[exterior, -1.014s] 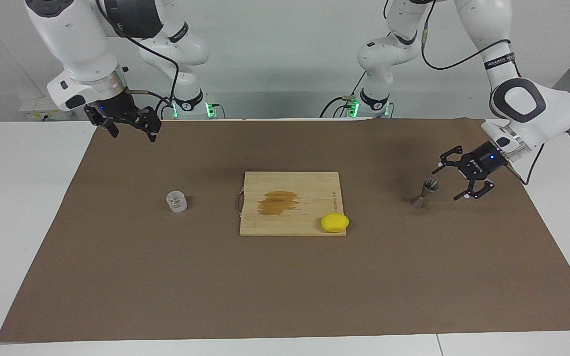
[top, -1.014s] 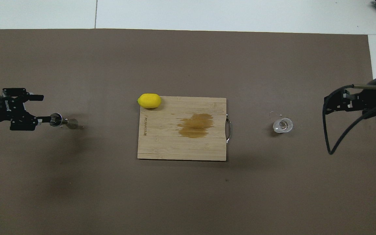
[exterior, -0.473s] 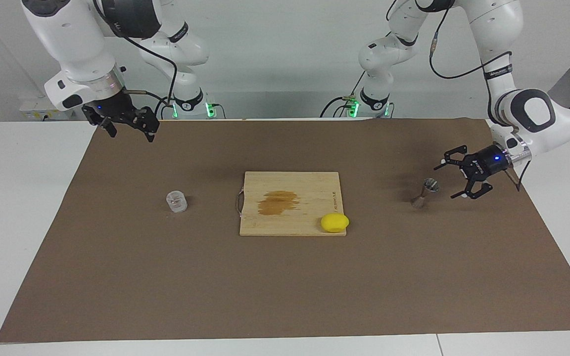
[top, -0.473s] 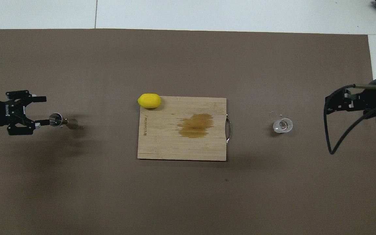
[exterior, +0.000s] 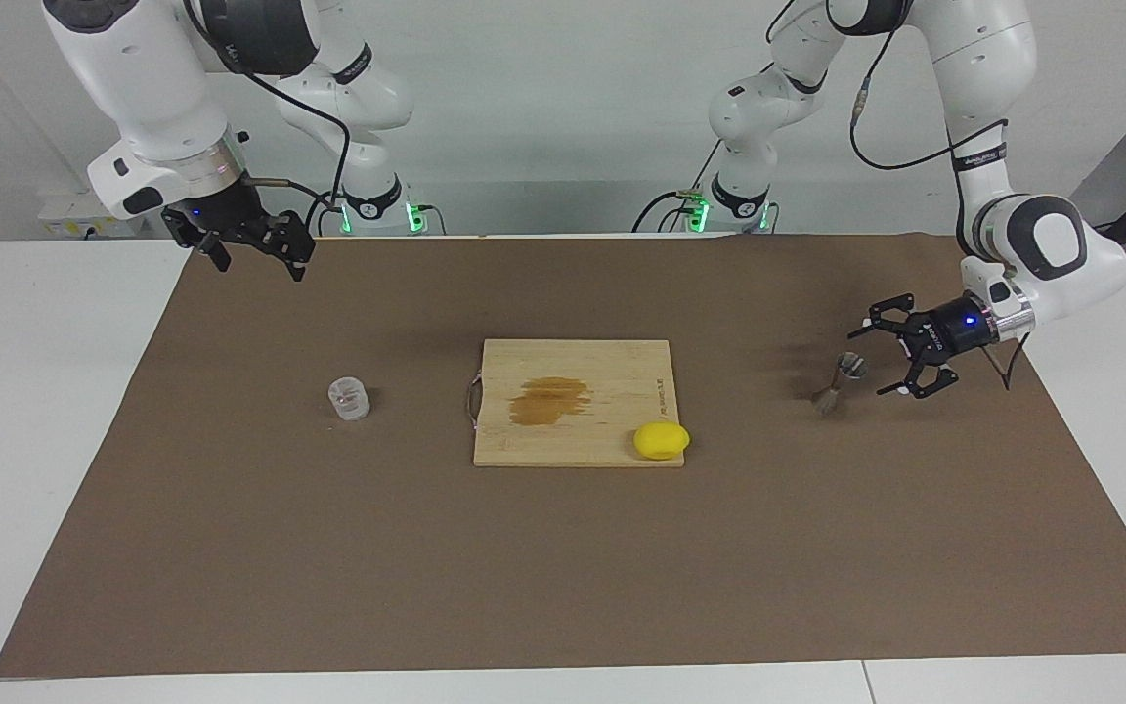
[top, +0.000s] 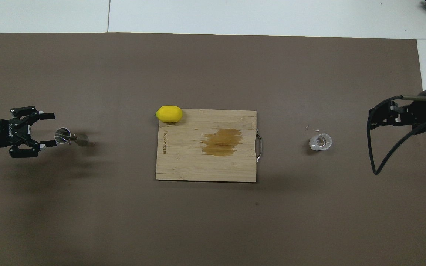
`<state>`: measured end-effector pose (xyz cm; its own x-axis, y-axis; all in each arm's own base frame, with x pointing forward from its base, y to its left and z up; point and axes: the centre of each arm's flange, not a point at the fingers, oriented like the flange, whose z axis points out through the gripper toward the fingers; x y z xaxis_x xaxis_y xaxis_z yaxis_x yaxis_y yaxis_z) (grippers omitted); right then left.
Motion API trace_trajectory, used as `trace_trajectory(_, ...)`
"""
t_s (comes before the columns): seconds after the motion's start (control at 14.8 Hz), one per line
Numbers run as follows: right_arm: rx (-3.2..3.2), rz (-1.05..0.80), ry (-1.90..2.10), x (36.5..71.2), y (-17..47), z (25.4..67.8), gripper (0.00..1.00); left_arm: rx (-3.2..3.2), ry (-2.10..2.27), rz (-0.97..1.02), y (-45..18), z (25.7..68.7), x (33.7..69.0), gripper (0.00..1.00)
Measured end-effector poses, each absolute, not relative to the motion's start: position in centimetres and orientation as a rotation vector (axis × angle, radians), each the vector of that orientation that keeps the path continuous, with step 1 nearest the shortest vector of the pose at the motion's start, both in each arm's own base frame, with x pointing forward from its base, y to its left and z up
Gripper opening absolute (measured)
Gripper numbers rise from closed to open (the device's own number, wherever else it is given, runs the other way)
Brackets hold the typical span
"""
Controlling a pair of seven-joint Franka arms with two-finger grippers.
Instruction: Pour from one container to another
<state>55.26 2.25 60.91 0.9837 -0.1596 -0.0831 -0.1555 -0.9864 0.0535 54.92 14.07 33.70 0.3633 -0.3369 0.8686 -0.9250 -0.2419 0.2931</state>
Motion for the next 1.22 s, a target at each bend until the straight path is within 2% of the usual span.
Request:
trace_trajectory(0.34, 3.082, -0.135, -0.245, 55.3, 2.2, 60.9, 1.0, 1.629, -1.104, 0.945, 14.4, 28.8, 54.3, 1.0)
trace_trajectory(1.22, 3.082, -0.135, -0.245, 55.3, 2.2, 60.9, 1.0, 1.473, -1.035, 1.048, 14.9, 24.7, 53.0, 1.0)
